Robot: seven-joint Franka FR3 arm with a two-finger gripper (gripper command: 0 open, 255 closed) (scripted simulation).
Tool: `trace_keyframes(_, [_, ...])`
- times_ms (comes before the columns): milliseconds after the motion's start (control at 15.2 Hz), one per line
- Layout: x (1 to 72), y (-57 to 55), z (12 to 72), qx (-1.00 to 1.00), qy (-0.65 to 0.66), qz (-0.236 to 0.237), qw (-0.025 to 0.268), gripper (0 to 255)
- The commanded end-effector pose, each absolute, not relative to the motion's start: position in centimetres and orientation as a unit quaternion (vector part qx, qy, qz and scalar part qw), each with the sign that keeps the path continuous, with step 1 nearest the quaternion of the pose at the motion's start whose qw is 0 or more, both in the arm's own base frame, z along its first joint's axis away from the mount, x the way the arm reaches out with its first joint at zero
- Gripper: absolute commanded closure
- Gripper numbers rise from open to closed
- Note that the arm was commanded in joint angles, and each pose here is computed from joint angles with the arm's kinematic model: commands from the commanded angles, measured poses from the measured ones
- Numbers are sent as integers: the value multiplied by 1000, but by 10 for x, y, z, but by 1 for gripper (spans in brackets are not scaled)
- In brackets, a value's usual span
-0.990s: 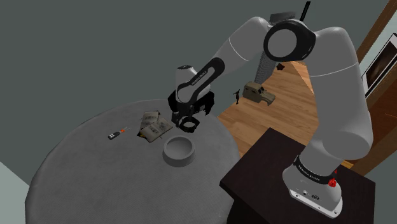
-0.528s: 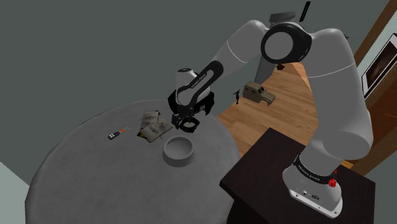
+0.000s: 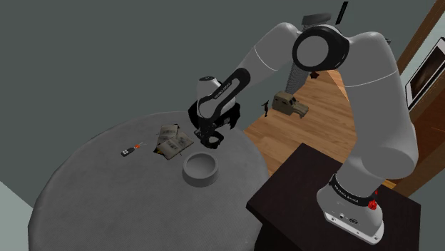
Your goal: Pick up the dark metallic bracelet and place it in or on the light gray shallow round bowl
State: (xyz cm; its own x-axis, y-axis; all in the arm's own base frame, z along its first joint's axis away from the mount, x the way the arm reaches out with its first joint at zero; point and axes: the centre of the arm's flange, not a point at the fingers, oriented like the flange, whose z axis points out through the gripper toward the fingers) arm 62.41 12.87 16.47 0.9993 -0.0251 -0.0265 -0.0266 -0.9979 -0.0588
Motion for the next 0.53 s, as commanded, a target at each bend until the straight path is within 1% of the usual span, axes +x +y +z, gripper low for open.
trace_keyframes(0, [624, 129, 164, -999, 13, 13, 30, 255])
trace_keyframes(198, [624, 129, 164, -999, 13, 13, 30, 255])
trace_keyframes(462, [624, 129, 186, -999, 13, 13, 30, 255])
